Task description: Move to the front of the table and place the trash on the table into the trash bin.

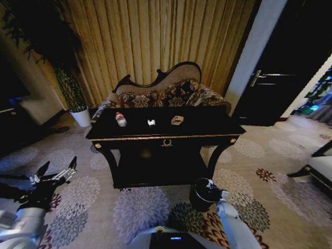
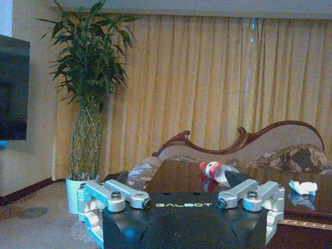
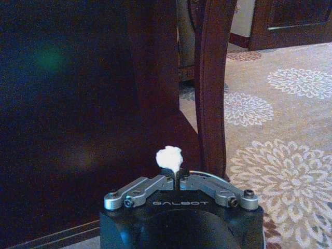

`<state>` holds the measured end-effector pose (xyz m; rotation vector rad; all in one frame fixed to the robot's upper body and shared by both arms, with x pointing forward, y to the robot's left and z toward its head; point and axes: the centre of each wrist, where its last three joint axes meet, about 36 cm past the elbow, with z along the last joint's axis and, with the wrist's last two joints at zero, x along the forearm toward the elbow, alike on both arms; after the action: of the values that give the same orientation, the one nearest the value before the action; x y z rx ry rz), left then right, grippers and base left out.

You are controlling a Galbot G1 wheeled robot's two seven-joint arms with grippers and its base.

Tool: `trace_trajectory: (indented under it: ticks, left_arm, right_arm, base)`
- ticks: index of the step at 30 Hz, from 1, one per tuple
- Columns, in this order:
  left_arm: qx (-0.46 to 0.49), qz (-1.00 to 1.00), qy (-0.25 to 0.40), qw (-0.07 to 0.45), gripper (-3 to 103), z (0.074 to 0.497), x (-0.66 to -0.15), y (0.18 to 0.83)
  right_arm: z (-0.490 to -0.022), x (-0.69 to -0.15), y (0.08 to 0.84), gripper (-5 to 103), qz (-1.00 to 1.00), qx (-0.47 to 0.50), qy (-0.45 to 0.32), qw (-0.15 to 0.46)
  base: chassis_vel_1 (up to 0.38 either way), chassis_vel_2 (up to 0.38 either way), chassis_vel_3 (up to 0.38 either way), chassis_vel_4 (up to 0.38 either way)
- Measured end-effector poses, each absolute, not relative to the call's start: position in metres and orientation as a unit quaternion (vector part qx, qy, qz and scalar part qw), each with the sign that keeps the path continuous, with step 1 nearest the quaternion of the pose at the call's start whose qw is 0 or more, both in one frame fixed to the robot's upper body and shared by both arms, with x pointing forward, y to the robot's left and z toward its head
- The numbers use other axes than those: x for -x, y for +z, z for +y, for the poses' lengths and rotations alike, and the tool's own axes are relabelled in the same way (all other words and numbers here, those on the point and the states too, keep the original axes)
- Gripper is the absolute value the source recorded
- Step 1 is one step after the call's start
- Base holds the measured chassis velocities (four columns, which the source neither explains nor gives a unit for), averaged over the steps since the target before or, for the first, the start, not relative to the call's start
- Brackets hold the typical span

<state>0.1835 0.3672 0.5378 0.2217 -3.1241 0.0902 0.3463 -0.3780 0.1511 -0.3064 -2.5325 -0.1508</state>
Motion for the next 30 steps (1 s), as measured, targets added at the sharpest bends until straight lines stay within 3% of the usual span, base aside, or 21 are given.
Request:
trace_trajectory:
  ticks: [9,14,16,19,25,27,30]
  left_arm:
    - [-0.069,-0.997,0.033,0.008,100,0.3675,-0.1805,0.5323]
    - [-0.069,-0.997,0.034,0.006,100,0.3672,-0.1810,0.5324]
    - [-0.069,-0.997,0.034,0.005,100,0.3671,-0.1810,0.5324]
    - [-0.069,-0.997,0.034,0.006,100,0.3665,-0.1805,0.5324]
    - [-0.070,-0.997,0.034,0.006,100,0.3665,-0.1804,0.5323]
    - [-0.071,-0.997,0.034,0.006,100,0.3664,-0.1801,0.5321]
    - [-0.071,-0.997,0.035,0.007,100,0.3663,-0.1797,0.5317]
  right_arm:
    - [-0.3798,-0.3458,0.1506,-2,-0.950,0.118,-0.056,0.285]
    - [-0.3817,-0.3434,0.1517,20,-0.951,0.114,-0.045,0.285]
    - [-0.3818,-0.3434,0.1518,20,-0.951,0.114,-0.045,0.285]
    - [-0.3814,-0.3436,0.1525,37,-0.951,0.114,-0.045,0.284]
    - [-0.3806,-0.3440,0.1532,53,-0.951,0.113,-0.045,0.283]
    - [-0.3804,-0.3433,0.1538,65,-0.952,0.113,-0.045,0.282]
    - [-0.3810,-0.3427,0.1541,70,-0.952,0.113,-0.045,0.282]
  base:
    - [0.000,0.000,0.000,0.000]
    - [0.000,0.000,0.000,0.000]
    - [0.000,0.000,0.000,0.000]
    - [0.000,0.000,0.000,0.000]
    - [0.000,0.000,0.000,0.000]
    - [0.000,0.000,0.000,0.000]
    - [0.000,0.000,0.000,0.000]
